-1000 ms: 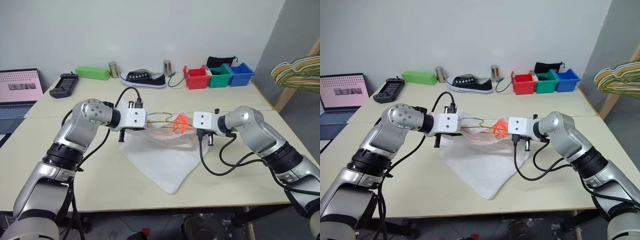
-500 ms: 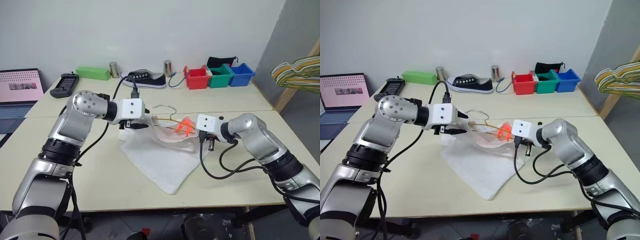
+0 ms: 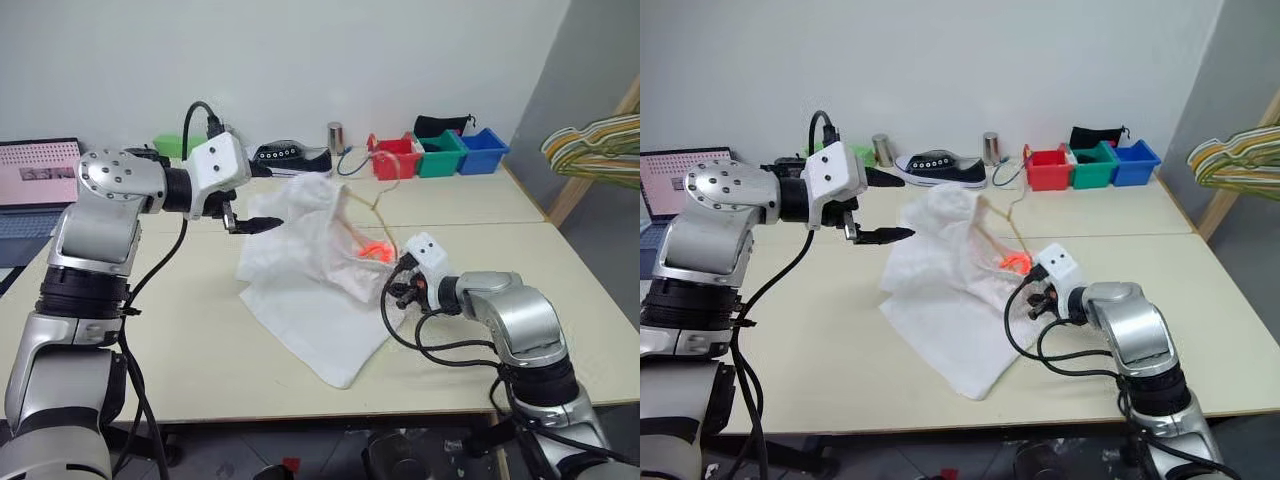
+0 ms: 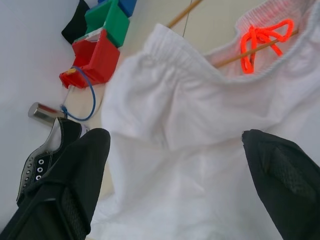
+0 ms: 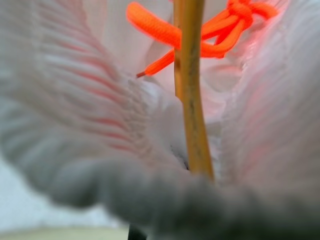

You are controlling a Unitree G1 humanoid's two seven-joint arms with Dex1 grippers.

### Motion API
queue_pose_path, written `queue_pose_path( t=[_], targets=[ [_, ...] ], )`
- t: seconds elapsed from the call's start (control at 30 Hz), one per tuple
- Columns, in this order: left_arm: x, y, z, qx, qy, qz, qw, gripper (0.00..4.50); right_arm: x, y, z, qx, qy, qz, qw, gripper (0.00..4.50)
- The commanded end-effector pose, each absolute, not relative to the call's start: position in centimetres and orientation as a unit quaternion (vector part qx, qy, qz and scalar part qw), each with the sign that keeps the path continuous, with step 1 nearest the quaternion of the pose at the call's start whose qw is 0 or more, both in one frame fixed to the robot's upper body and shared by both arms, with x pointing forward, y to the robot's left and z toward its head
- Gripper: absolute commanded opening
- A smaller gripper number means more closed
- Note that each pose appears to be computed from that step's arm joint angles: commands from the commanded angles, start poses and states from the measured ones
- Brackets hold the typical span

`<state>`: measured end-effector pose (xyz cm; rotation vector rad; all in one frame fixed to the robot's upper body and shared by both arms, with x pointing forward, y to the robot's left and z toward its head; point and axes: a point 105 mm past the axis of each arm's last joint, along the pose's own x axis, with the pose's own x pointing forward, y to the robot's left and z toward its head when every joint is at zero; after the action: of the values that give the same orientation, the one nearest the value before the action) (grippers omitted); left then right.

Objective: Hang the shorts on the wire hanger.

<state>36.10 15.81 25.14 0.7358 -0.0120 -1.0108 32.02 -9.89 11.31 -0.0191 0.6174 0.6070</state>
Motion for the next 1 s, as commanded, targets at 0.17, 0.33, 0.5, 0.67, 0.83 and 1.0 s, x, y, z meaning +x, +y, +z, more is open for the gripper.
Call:
queue_pose_path(
  t=[0.17,0.33,0.5,0.67,0.83,1.0],
  targets=[
    [34.9,7.2,25.9,0.213,-0.100,-0.516,0.824,4.46,31.3,-14.9,10.5,0.185,0.291,0.046,0.937,0.00],
    [34.8,3.6,26.2,0.178,-0.123,-0.536,0.816,4.46,30.2,-19.3,9.3,0.225,0.298,-0.087,0.924,0.00],
    [34.6,0.3,26.8,0.160,-0.146,-0.564,0.797,4.46,28.7,-25.6,10.7,0.207,0.272,-0.248,0.906,0.00],
    [34.5,-1.9,27.9,0.150,-0.172,-0.577,0.784,4.46,29.0,-27.5,13.8,0.153,0.229,-0.306,0.911,0.00],
    [35.0,-4.3,29.6,0.136,-0.201,-0.574,0.782,4.46,29.7,-30.1,17.9,0.091,0.175,-0.362,0.911,0.00],
    [34.9,-6.8,31.2,0.106,-0.226,-0.587,0.770,4.46,30.1,-33.4,21.2,0.068,0.124,-0.415,0.899,0.00]
  ],
)
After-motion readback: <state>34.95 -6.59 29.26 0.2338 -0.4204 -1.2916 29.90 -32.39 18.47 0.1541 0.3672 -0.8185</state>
